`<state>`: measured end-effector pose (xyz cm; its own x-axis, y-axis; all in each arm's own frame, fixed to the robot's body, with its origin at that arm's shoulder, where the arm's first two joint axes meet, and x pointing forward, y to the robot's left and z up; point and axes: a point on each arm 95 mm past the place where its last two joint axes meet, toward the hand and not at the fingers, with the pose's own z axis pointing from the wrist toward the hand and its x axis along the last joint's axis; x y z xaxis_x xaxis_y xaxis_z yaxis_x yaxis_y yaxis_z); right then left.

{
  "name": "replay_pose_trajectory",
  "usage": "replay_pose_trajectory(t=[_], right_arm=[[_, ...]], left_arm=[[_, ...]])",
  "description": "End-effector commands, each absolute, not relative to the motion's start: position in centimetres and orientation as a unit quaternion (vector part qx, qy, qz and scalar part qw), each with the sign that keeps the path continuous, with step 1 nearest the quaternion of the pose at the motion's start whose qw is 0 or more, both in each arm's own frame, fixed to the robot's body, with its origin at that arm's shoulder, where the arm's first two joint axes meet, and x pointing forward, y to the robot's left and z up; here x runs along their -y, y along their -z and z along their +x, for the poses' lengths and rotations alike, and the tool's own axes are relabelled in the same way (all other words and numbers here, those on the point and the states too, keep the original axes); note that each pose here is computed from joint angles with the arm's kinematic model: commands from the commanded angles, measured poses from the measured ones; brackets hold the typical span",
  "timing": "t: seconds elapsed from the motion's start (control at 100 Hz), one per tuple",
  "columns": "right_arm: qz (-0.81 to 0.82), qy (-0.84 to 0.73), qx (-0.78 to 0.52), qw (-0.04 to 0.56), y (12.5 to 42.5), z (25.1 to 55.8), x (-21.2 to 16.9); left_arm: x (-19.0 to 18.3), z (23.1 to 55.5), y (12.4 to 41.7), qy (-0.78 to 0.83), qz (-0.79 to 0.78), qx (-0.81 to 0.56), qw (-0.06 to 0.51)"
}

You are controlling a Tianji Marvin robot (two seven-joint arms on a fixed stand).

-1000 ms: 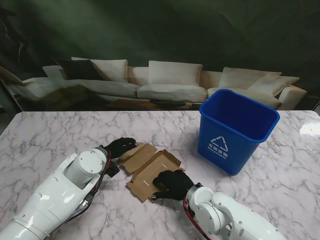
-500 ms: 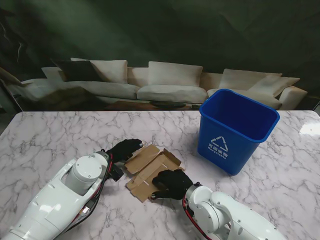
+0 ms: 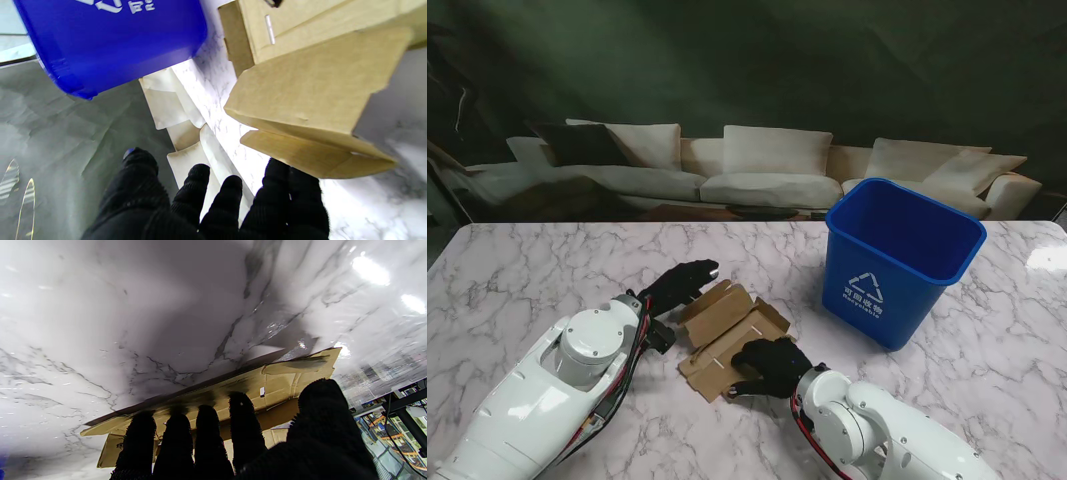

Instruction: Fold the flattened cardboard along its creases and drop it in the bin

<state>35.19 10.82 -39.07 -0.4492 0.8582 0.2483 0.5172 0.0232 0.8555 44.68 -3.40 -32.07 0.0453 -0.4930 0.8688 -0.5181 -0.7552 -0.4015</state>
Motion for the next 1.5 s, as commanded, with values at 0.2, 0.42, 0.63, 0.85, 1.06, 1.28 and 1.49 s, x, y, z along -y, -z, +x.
replay_pose_trajectory(t=[0.2, 0.42, 0.63, 0.85, 1.06, 1.28, 1.49], right_arm=[[0.515, -0.451, -0.711, 0.159, 42.2, 33.8, -9.8], [0.514, -0.452, -0.711, 0.159, 42.5, 33.8, -9.7], [0.515, -0.451, -0.712, 0.160, 42.7, 33.8, -9.7], [0.514, -0.449, -0.713, 0.160, 43.1, 34.0, -9.6], [0.515, -0.447, -0.714, 0.159, 43.4, 34.1, -9.5], [0.516, -0.446, -0.714, 0.159, 43.5, 34.2, -9.6], [0.517, -0.445, -0.715, 0.157, 43.6, 34.3, -9.7]], left_arm=[[4.2, 45.1, 34.6, -0.558, 0.760, 0.330, 0.039], [4.4, 45.1, 35.0, -0.557, 0.766, 0.316, 0.060], [4.9, 44.7, 34.1, -0.575, 0.761, 0.292, 0.074], [5.3, 44.3, 33.2, -0.603, 0.746, 0.269, 0.090], [6.0, 43.5, 32.0, -0.630, 0.718, 0.280, 0.097], [6.5, 42.5, 31.2, -0.633, 0.702, 0.303, 0.121], [7.1, 42.1, 32.6, -0.593, 0.719, 0.331, 0.150]])
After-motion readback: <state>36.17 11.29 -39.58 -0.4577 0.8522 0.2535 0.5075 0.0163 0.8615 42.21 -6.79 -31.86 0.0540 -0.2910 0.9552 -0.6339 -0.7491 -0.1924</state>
